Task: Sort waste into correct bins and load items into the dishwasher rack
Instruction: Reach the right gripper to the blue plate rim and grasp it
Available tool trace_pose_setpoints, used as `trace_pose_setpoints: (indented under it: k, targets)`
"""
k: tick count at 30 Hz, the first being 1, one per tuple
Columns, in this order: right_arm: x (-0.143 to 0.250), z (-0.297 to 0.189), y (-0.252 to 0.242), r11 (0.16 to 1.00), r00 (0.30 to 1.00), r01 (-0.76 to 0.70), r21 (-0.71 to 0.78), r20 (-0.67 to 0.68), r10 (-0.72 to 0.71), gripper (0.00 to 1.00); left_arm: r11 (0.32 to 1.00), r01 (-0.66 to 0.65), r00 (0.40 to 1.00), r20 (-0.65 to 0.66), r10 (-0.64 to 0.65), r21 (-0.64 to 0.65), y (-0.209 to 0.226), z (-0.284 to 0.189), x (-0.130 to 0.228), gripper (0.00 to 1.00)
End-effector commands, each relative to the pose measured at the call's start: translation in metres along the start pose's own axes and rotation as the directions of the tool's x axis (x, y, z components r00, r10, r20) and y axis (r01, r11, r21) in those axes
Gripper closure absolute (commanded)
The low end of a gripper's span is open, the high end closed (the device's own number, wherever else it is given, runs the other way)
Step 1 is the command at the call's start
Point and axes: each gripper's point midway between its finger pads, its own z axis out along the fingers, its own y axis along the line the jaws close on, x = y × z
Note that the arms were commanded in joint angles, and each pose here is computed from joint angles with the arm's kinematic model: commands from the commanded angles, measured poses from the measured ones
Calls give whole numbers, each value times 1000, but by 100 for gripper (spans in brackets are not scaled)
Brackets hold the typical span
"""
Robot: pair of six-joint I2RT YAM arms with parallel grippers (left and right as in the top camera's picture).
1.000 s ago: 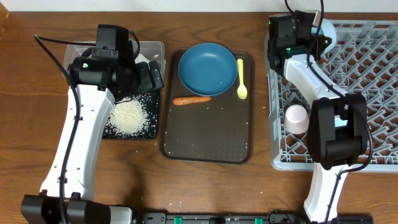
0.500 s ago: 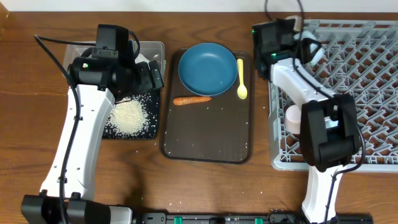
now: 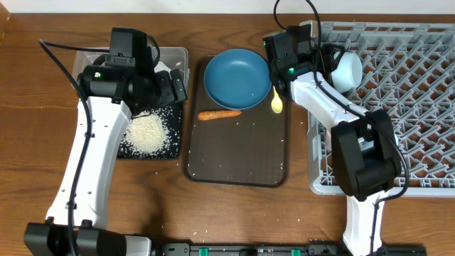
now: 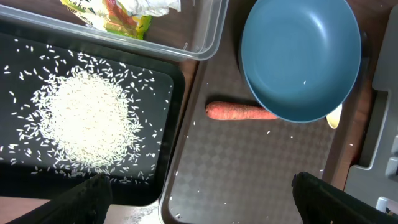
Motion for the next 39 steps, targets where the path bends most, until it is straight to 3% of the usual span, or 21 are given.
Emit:
trace_pose_setpoints:
  k: [1,6,9,11,13,16,19,22,25,39]
  targets:
    - [-28,-19,-30,995,995,-86,-50,45,88,25,1000,0,1000,-12,0,-19,4,5,2,5]
    - [-43,-48,-21,923,983,-158,-352,28,179,27,1000,0,1000,-12,0,-19,4,5,2,5]
    - [-41,-93,15,708,979,-184,-682,-65,192,28,1000,0,1000,-12,0,-19,4,5,2,5]
    - [-34,-131,38,504,983,-177,-845,-122,140,23,1000,0,1000,-12,0,-19,4,5,2,4]
    - [-28,-158,52,354,980,-197,-914,-172,102,35,1000,0,1000,-12,0,-19,4,5,2,5]
    - [-22,-177,73,224,959,-282,-933,-267,92,35,1000,0,1000,-12,0,-19,4,5,2,4]
    - [-5,-169,93,276,935,-355,-893,-346,83,38,1000,0,1000,-12,0,-19,4,5,2,4]
    - [24,-154,109,371,872,-472,-800,-484,66,39,1000,0,1000,-12,0,-19,4,5,2,4]
    - [49,-147,122,413,821,-529,-742,-570,27,40,1000,0,1000,-12,0,-19,4,5,2,4]
    - [96,-122,156,523,773,-535,-663,-635,-14,66,1000,0,1000,-12,0,-19,4,5,2,4]
